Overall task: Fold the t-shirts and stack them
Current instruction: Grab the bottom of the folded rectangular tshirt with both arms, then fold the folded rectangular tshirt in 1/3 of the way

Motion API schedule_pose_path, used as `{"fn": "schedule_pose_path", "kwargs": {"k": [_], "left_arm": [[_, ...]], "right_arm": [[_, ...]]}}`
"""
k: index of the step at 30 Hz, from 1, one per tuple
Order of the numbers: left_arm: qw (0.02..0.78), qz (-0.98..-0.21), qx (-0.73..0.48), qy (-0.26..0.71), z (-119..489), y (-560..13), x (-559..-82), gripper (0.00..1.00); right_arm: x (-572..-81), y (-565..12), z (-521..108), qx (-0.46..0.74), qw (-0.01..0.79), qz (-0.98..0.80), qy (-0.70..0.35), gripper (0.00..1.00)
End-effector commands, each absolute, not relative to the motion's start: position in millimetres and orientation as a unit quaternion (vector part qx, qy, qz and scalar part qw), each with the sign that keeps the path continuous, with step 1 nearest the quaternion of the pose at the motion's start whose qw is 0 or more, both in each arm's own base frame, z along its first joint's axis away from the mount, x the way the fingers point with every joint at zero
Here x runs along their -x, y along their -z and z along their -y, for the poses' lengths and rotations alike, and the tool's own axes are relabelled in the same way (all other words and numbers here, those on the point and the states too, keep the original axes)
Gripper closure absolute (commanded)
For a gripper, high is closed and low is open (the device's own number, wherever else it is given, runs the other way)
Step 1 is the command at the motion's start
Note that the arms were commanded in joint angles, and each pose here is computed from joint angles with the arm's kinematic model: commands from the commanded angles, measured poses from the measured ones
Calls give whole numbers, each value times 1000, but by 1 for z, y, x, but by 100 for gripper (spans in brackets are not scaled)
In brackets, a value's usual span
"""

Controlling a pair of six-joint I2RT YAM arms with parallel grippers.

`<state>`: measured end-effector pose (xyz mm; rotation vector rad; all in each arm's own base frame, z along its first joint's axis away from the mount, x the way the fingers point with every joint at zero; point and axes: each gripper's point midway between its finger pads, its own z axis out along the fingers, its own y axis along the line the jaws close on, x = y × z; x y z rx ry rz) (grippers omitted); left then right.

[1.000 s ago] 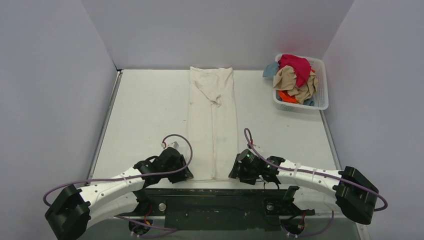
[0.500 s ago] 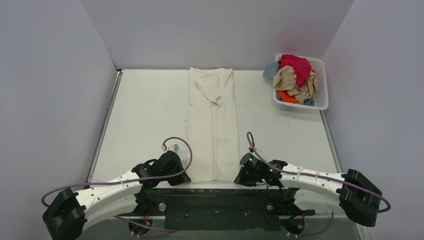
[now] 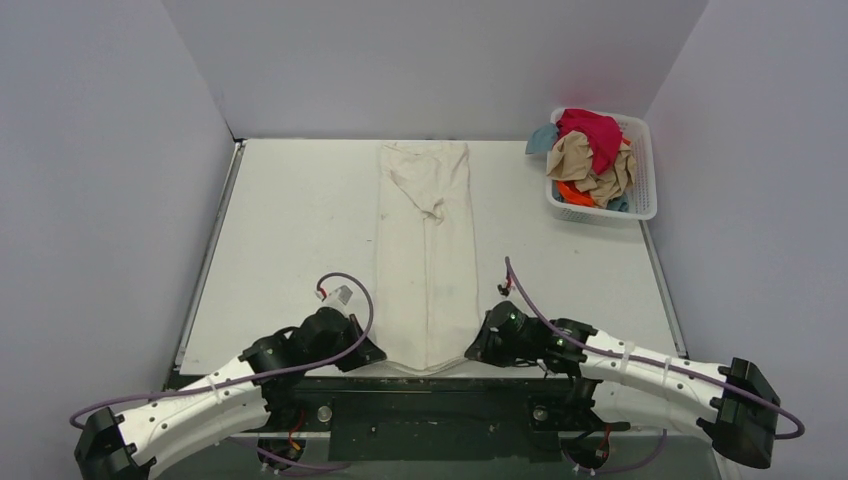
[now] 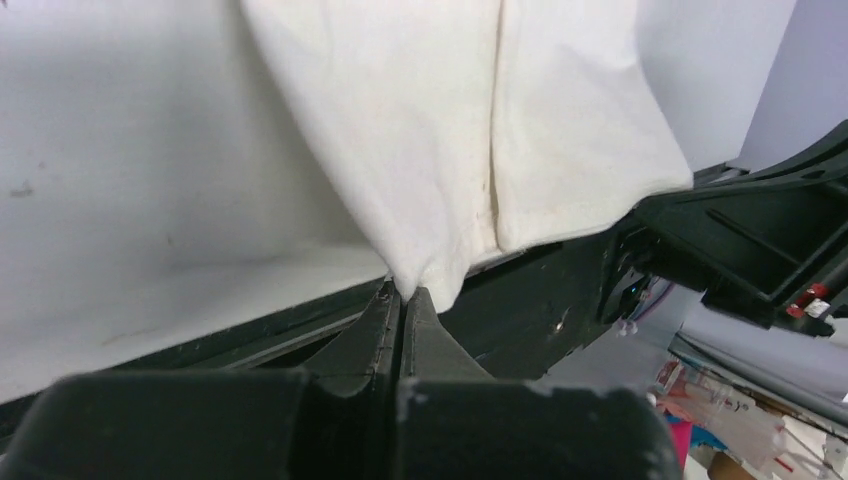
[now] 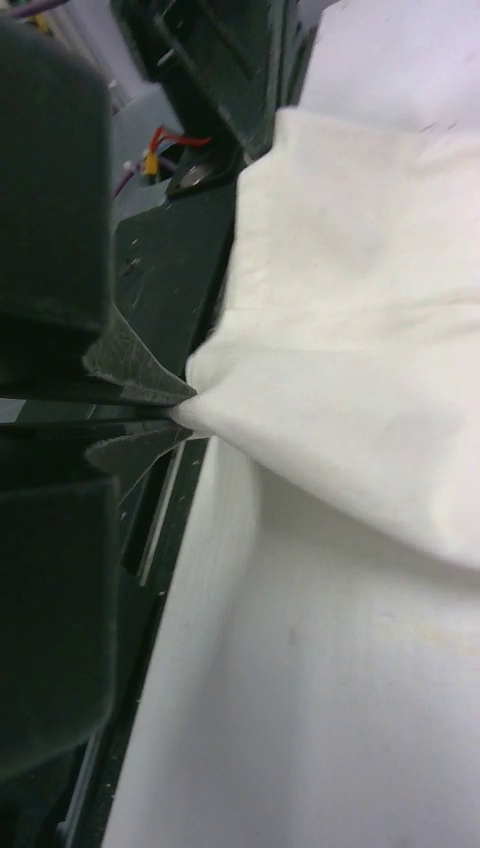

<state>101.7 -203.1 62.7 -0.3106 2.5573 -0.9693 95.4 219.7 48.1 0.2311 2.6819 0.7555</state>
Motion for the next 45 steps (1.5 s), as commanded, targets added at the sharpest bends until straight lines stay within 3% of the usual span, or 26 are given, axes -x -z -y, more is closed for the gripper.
{"fn": "schedule_pose_path", "kwargs": {"k": [1, 11, 22, 33, 45], "left_arm": [[279, -865, 125, 398, 228, -122, -155, 100], [327, -866, 122, 359, 225, -153, -273, 100], [328, -870, 143, 340, 219, -144, -368, 100], [315, -875, 148, 337, 219, -125, -418, 100], [294, -891, 167, 302, 210, -92, -440, 100]], "right_arm": [[-140, -76, -217, -83, 233, -939, -240, 100], [-235, -117, -219, -80, 289, -935, -191, 100], [-334, -134, -218, -114, 322, -923, -179, 100], [-375, -110, -222, -106, 283, -934, -189, 100], [-415, -79, -222, -109, 268, -942, -172, 100]]}}
